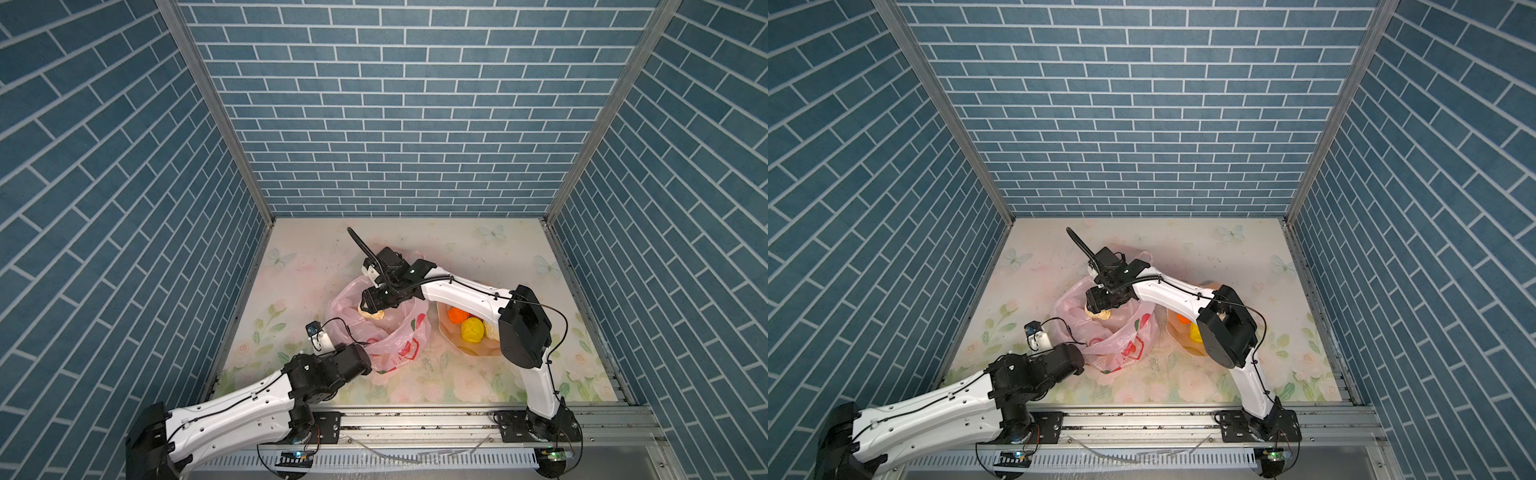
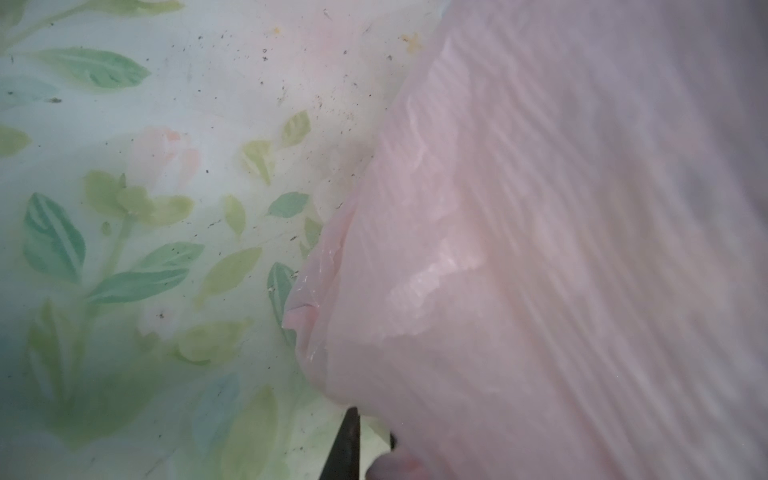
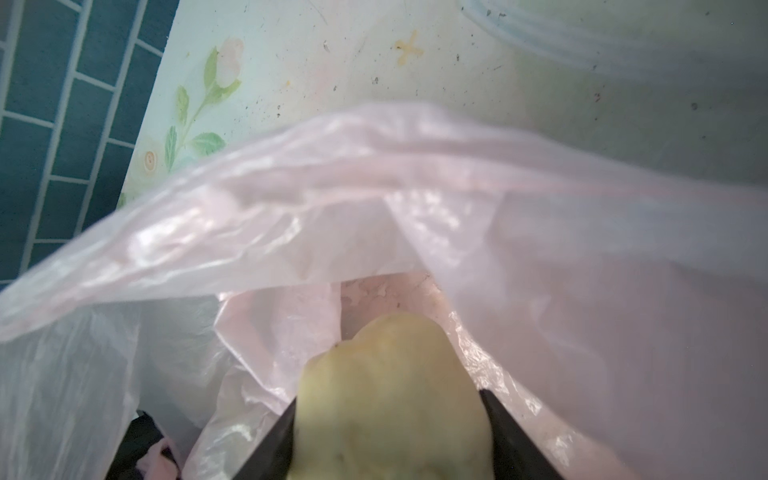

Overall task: Take the fake fruits out of the plastic bag
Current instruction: 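Lift the cream fruit out of the bag with the right gripper over the bowl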

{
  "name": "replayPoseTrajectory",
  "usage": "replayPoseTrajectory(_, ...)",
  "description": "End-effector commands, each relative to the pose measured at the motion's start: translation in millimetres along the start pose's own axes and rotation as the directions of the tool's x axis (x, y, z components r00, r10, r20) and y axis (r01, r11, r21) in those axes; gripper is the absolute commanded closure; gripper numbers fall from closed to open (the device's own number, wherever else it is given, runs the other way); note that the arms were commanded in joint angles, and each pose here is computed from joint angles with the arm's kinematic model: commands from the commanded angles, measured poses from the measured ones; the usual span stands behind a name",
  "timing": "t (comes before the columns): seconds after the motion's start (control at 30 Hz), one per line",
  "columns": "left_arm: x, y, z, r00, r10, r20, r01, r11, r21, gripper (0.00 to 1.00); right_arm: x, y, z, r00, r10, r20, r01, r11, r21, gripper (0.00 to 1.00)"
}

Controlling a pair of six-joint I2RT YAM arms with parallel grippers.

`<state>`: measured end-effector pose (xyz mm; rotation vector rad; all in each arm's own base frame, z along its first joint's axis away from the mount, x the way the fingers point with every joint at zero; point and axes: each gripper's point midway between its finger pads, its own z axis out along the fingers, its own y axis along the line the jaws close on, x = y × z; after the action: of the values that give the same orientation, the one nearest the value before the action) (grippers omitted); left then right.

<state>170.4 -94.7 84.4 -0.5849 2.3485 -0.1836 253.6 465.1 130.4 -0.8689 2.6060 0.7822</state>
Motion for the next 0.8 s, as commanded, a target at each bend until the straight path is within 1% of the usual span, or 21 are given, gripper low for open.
replayPoseTrajectory(0.0, -15, -9, -2, 0.998, 0.044, 0.052, -0.045, 0.999, 0.005, 0.83, 5, 5, -28, 0.999, -0.032, 0.002, 0.032, 0.999, -0.004, 0.66)
replayPoseTrajectory(0.23, -33, -20, -7, 0.992, 0.091, 0.086, -0.091, 0.996, -0.003, 0.83, 8, 9, -60, 0.999, -0.042, 0.023, 0.042, 0.999, -0.007, 0.66)
replayPoseTrajectory(0.43, -43, -23, -5, 0.993, 0.087, 0.085, -0.087, 0.996, -0.003, 0.83, 11, 6, -97, 0.997, -0.056, 0.047, 0.056, 0.998, 0.014, 0.66)
replayPoseTrajectory(0.6, -55, -26, -5, 0.992, 0.084, 0.096, -0.084, 0.996, -0.003, 0.83, 12, -9, -132, 0.993, -0.057, 0.099, 0.051, 0.997, 0.065, 0.66)
replayPoseTrajectory(0.77, -65, -27, -5, 0.988, 0.108, 0.108, -0.107, 0.994, -0.021, 0.83, 16, -32, -166, 0.988, -0.029, 0.152, 0.011, 0.993, 0.117, 0.67)
